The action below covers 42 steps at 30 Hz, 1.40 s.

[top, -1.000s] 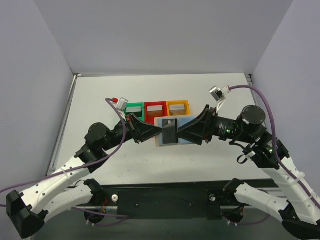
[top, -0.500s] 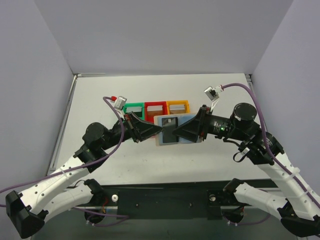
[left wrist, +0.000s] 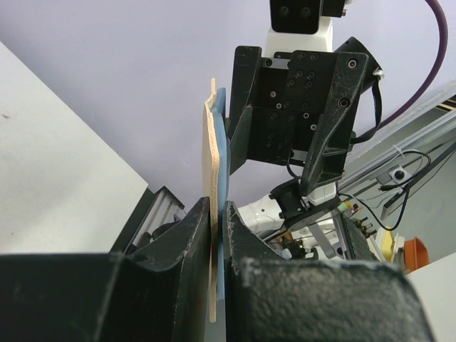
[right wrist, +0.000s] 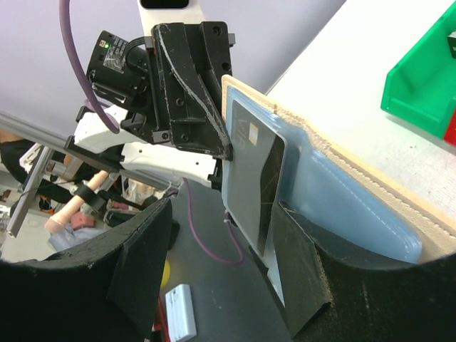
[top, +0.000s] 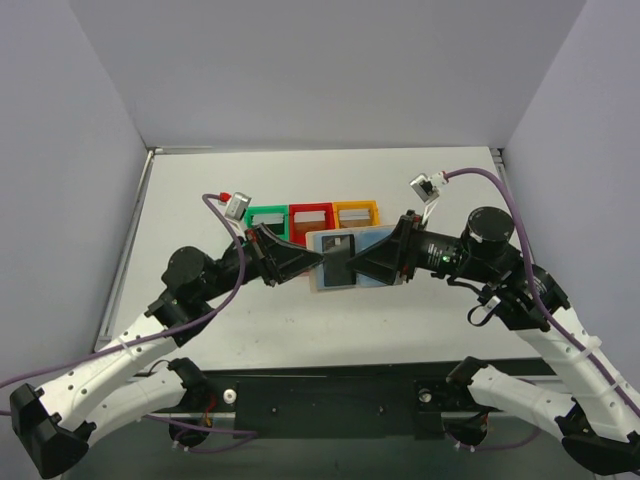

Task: Take the credit cards out of the card holder
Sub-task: Remove the credit card from the card holder.

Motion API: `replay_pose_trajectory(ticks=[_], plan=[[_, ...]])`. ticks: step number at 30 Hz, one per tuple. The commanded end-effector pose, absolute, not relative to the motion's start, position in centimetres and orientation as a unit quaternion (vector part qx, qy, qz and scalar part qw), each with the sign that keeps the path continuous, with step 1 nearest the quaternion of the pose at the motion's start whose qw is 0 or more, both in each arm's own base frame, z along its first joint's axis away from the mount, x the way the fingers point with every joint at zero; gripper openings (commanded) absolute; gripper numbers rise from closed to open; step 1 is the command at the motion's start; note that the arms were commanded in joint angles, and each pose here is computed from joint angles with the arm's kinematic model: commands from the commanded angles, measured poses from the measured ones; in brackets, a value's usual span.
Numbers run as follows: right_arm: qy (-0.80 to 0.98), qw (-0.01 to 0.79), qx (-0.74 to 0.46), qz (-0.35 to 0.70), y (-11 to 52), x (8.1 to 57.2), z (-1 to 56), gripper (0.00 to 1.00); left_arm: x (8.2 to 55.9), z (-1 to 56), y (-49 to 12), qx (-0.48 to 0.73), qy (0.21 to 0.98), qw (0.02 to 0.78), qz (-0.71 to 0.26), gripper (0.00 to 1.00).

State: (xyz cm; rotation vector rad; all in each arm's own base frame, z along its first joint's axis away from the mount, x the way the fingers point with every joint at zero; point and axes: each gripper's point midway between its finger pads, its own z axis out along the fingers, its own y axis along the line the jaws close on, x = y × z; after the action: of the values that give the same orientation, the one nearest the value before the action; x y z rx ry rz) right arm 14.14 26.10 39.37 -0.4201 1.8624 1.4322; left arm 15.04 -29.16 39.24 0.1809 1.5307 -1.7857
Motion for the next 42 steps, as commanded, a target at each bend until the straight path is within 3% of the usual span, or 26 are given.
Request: replay_pose_trajectory(ticks=[1, 42], plan=[[0.717, 0.388, -0.166, 0.555, 25.7, 14.3, 40.1, 0.53, 13.9, 42.2, -28.3, 0.086, 0.554, 0.400, -0.725, 0.00], [0.692, 0.366, -0.175, 0.597, 26.7, 13.4, 41.0, 0.53, 15.1, 41.6, -29.6, 0.075, 0.555, 0.387, -0.732, 0.00]])
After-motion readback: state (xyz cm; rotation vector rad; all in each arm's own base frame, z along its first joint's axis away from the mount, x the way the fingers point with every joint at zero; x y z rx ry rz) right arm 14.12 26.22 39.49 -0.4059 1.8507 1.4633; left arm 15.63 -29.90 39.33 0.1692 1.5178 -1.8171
